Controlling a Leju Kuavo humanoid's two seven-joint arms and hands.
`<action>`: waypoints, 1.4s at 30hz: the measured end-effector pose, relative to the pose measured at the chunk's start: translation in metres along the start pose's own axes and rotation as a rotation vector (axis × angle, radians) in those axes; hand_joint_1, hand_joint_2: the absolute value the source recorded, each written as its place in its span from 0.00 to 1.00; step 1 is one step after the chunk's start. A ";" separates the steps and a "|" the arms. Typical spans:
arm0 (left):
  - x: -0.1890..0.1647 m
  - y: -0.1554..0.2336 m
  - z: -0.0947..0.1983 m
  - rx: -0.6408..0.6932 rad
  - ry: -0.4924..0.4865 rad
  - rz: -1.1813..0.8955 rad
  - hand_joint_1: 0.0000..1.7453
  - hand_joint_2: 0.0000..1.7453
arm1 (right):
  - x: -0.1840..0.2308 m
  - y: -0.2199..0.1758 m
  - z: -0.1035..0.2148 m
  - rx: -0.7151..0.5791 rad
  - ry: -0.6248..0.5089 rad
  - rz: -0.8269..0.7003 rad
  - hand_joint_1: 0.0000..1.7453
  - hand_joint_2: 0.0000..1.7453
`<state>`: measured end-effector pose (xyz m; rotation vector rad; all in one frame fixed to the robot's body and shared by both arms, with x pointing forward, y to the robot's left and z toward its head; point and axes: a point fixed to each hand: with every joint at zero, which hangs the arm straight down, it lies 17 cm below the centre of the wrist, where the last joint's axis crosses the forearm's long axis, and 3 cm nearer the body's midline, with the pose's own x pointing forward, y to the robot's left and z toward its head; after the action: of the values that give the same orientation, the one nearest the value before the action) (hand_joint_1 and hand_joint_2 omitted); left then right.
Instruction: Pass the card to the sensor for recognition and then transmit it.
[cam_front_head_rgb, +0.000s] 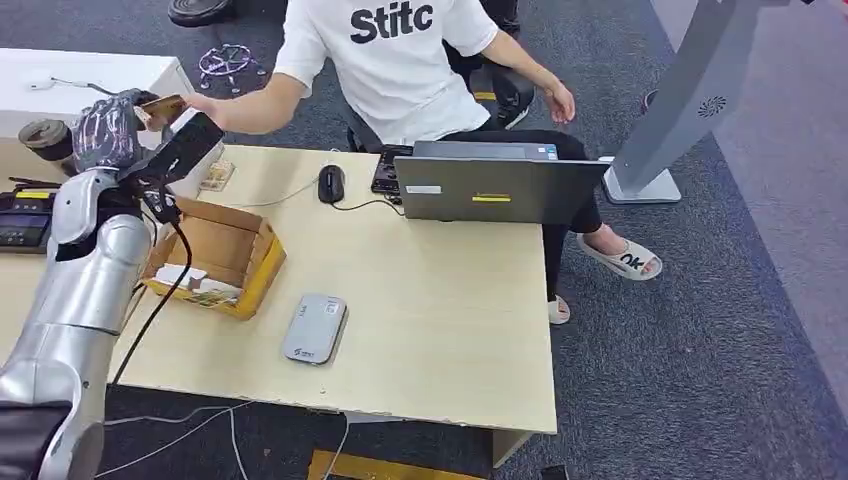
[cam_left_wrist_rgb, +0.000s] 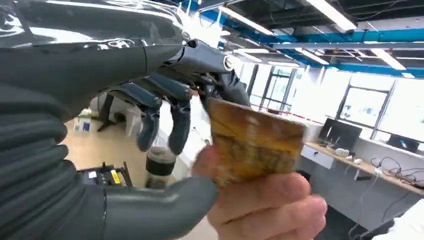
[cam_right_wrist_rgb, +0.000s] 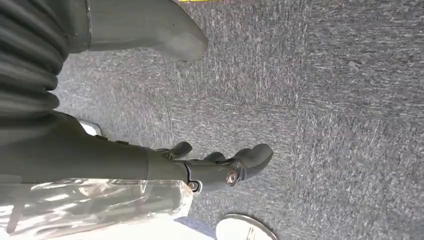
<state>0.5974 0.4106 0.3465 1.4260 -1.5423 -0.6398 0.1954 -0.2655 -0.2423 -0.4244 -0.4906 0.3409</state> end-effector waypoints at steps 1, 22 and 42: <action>0.000 0.001 0.000 0.006 0.001 0.007 0.00 1.00 | 0.000 0.000 0.000 0.000 0.000 0.000 0.00 1.00; -0.015 -0.020 0.117 -0.129 -0.148 0.112 0.00 1.00 | -0.031 0.006 0.008 -0.003 0.052 -0.047 0.00 1.00; -0.021 0.041 0.111 -0.155 -0.231 -0.259 0.00 1.00 | -0.058 0.009 0.014 -0.003 0.104 -0.089 0.00 1.00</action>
<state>0.4794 0.4165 0.3256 1.4850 -1.4559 -1.0885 0.1383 -0.2771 -0.2574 -0.4201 -0.4076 0.2313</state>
